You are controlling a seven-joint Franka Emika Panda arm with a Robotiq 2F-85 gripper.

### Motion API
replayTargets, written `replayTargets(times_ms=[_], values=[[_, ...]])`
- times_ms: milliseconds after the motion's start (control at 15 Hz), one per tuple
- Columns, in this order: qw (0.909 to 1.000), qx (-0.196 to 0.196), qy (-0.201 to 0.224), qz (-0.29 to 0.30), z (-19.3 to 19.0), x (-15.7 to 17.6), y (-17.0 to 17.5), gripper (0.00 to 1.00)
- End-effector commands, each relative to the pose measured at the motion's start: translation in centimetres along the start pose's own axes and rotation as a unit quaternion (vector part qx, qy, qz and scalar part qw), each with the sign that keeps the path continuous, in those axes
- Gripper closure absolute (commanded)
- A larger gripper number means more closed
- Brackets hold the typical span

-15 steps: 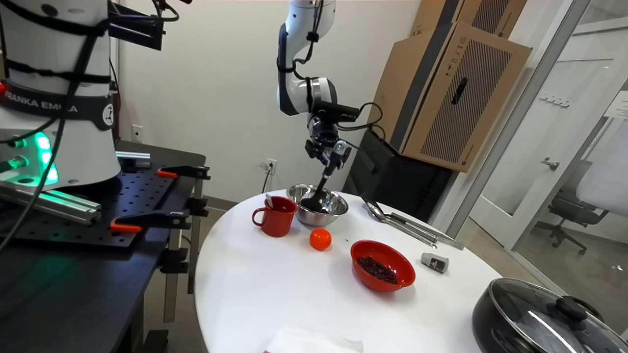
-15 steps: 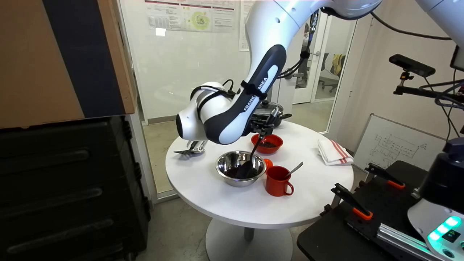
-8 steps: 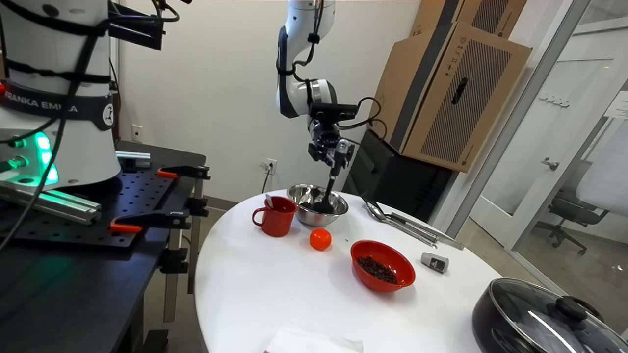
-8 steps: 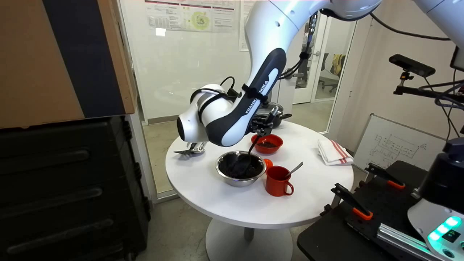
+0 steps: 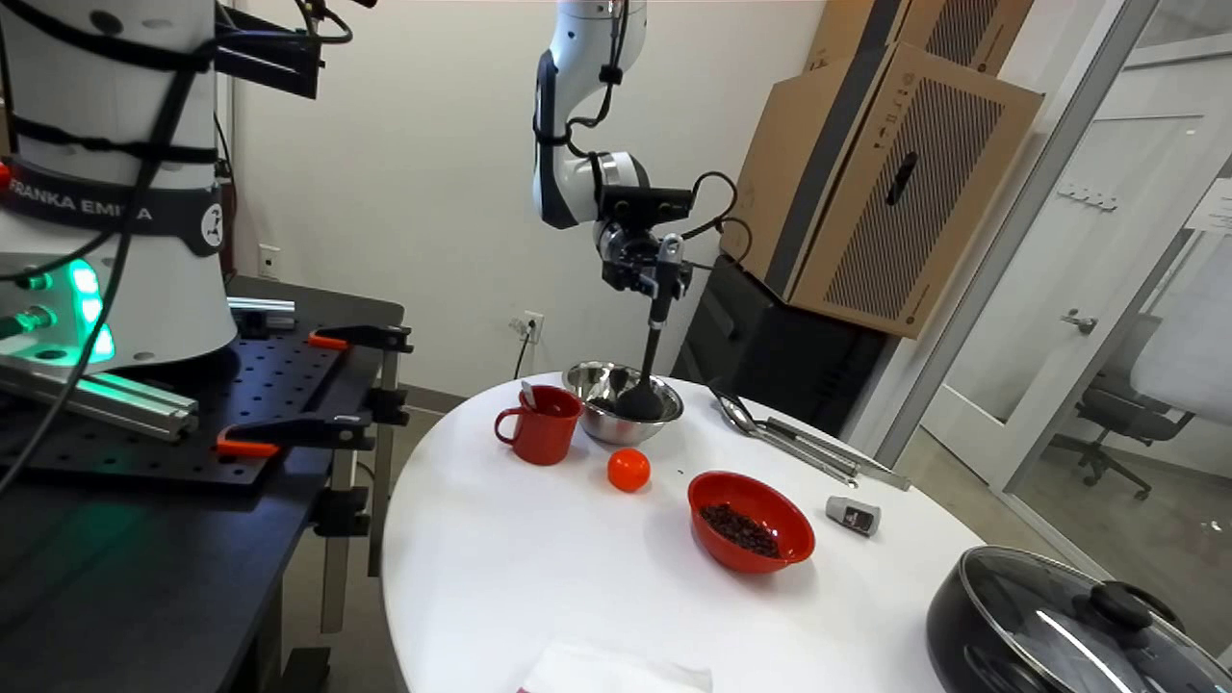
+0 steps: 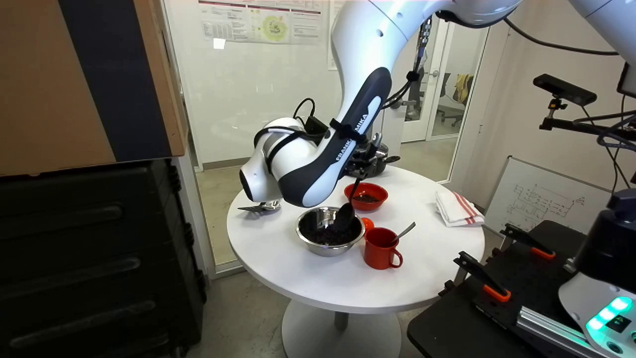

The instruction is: Pick the spoon and stir the contents in the silver bowl

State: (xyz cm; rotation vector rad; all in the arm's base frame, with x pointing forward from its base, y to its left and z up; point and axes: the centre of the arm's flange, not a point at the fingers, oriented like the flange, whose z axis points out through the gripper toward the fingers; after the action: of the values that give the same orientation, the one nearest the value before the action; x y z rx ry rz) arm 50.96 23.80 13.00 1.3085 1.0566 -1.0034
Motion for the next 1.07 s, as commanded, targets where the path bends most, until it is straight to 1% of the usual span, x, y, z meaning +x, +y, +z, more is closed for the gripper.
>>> replayTargets(times_ms=[0, 133, 467, 533, 867, 1000], values=[[0.9989, -0.014, -0.019, -0.04, -0.5, -0.2, 0.2, 0.92], [0.9968, -0.012, -0.004, -0.079, -0.7, 0.5, 0.1, 0.92], [0.9907, -0.011, 0.011, -0.135, -1.2, 2.3, -0.9, 0.92], [0.9905, -0.011, 0.014, -0.136, -1.3, 2.5, -1.0, 0.92], [0.9944, -0.015, 0.03, -0.101, -1.6, 3.5, -1.3, 0.92], [0.9957, -0.017, 0.026, -0.088, -1.5, 3.8, -1.3, 0.92]])
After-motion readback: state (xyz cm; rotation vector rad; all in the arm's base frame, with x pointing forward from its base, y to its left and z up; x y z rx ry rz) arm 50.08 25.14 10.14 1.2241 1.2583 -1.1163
